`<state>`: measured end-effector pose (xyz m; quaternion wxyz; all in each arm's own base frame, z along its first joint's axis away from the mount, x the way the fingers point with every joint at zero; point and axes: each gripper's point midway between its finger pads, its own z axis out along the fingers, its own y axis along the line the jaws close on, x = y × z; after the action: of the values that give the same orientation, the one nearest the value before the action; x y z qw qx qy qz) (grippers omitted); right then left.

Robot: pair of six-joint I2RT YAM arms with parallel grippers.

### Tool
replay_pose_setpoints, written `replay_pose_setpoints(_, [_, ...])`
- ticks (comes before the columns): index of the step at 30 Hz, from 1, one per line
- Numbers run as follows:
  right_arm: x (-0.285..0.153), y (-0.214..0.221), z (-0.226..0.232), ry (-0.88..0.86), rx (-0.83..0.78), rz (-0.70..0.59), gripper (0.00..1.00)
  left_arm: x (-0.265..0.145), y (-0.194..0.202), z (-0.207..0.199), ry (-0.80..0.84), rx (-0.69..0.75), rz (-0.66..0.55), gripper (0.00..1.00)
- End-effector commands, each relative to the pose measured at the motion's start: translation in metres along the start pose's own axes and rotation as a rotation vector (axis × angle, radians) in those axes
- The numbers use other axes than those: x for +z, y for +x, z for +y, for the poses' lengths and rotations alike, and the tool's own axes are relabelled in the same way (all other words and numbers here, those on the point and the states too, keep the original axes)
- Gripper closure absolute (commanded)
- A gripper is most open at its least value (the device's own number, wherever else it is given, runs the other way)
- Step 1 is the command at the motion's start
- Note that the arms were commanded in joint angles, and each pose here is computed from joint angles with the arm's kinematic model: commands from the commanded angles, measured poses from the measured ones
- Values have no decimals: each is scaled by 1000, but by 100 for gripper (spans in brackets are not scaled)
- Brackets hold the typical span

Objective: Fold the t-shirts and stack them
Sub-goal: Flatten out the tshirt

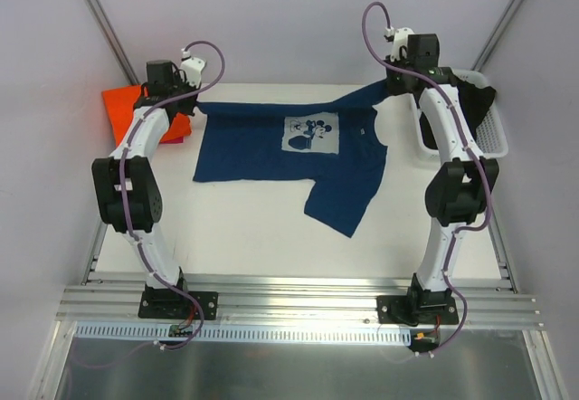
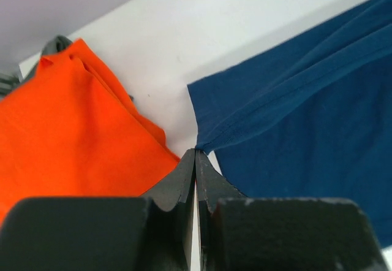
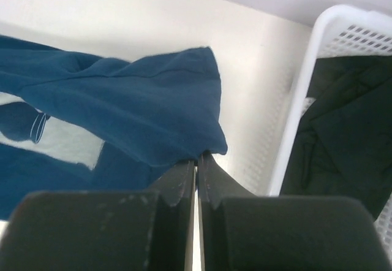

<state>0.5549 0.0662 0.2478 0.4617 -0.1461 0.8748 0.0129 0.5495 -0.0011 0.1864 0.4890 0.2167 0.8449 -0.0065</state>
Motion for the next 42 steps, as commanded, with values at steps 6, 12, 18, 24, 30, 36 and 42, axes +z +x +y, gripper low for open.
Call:
replay_pose_setpoints(6, [-127,-28,17,-14,54,-147,100,-138,-78,-16,-56,-3,-255,100])
replay_pose_setpoints(12, [-246,21,53,-88,105,-211,99,-235,-82,-67,12,-23,-330,100])
replay_pose_setpoints(18, [-335,50,62,-90,117,-312,100,-319,-88,-95,-1,54,-452,100])
replay_pose_setpoints(24, [-409,41,46,23,127,-481,99,-393,-110,-112,-31,97,-611,100])
replay_pose_setpoints(30, [-499,23,51,64,92,-708,99,-474,-138,-127,-86,140,-813,100])
replay_pose_setpoints(36, [-541,15,55,86,101,-802,99,-533,-157,-134,-129,128,-952,100])
replay_pose_setpoints(42, [-515,-8,49,54,156,-804,99,-522,-171,-124,-111,59,-932,100])
